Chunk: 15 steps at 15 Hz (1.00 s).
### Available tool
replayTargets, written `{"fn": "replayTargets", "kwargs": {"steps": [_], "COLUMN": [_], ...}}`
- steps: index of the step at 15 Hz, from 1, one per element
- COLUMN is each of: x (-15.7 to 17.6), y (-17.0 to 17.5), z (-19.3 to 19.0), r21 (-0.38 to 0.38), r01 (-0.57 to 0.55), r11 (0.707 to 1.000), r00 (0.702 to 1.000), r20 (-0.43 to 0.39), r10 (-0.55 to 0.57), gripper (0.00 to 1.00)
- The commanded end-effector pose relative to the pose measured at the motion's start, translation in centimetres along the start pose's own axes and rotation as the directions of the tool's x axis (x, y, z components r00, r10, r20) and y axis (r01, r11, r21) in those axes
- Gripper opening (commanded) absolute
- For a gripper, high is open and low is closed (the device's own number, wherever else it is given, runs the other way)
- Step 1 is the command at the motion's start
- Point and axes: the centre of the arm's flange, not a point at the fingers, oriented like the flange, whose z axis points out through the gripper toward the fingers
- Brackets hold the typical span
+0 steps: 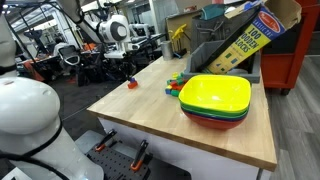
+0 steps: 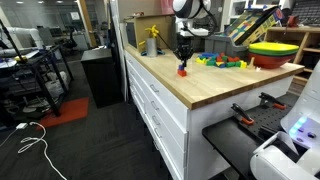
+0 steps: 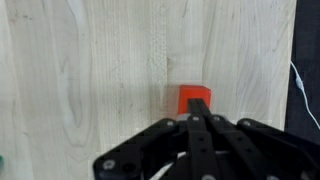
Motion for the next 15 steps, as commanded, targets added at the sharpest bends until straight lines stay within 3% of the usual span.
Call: {"fn": "replayTargets", "kwargs": {"steps": [1, 15], "x": [0.24, -0.02], "y": [-0.07, -0.68], "z": [-0.14, 0.00], "r21": [-0.010, -0.004], "r01": [-0.003, 0.004], "r11": [1.000, 1.000], "r00": [1.000, 1.000], "r20": [-0.020, -0.016], "r10": [0.003, -0.004], "gripper": [0.00, 0.00]}}
